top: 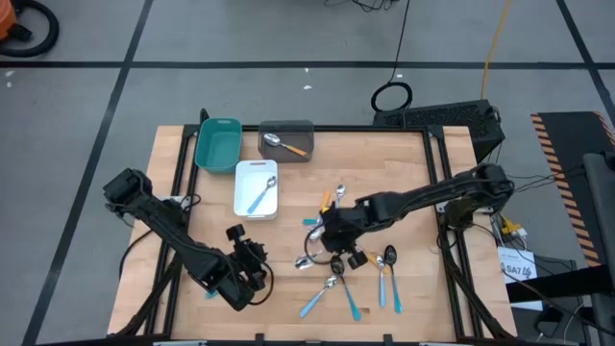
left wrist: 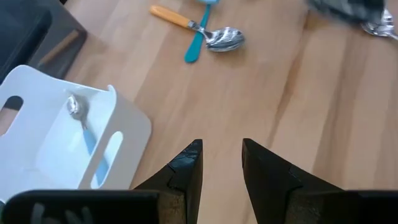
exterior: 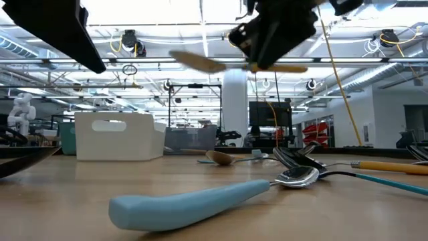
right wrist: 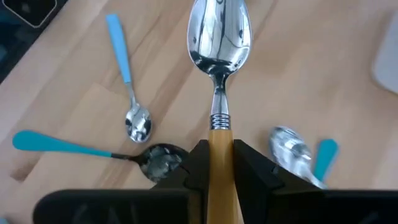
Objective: Sort silverware by color (type)
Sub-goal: Put the bottom left orange spoon into the black bin, then put the top light blue spoon into the white bin
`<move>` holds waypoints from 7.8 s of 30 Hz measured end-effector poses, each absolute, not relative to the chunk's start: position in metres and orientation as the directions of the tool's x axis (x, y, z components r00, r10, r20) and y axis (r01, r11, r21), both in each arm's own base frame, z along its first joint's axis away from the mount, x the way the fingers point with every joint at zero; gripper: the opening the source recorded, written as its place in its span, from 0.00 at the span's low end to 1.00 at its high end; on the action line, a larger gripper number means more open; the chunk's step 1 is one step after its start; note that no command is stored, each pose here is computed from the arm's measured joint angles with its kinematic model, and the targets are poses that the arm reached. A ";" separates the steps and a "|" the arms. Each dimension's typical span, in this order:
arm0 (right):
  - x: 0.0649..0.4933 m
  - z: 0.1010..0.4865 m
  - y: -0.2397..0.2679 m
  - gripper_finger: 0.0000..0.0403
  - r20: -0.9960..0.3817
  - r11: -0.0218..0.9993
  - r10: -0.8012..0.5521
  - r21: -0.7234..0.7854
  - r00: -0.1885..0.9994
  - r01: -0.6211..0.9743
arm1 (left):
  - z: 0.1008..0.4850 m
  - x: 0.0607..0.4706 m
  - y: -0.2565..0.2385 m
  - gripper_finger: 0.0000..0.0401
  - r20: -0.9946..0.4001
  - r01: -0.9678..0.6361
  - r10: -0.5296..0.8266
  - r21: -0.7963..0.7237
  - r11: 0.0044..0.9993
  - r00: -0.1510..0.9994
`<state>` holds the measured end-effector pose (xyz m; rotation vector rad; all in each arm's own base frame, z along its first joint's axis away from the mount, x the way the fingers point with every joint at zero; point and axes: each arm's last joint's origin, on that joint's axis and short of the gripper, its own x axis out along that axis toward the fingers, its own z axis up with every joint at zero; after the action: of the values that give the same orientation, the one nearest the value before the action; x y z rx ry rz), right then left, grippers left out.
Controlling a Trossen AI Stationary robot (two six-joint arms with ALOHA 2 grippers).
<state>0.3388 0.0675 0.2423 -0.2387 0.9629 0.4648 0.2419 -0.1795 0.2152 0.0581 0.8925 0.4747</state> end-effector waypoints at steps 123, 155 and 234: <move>0.405 0.194 -0.240 0.12 -0.414 0.945 -0.265 0.066 0.871 0.319 | 0.218 0.291 -0.129 0.28 -0.756 -0.262 0.388 0.289 0.921 0.527; 0.380 0.249 -0.208 0.20 -0.517 0.977 -0.155 0.046 0.842 0.208 | 0.218 0.291 -0.129 0.28 -0.756 -0.271 0.388 0.284 0.920 0.528; 0.196 0.186 0.026 0.20 -0.762 0.933 -0.358 -0.316 0.540 0.173 | 0.195 0.427 -0.032 0.61 -0.568 -0.689 0.540 -0.066 0.722 0.621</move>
<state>0.1960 0.0259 0.1862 -0.2132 0.9508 -0.3185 0.4271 -0.0317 0.1955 -0.2906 0.5503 0.7179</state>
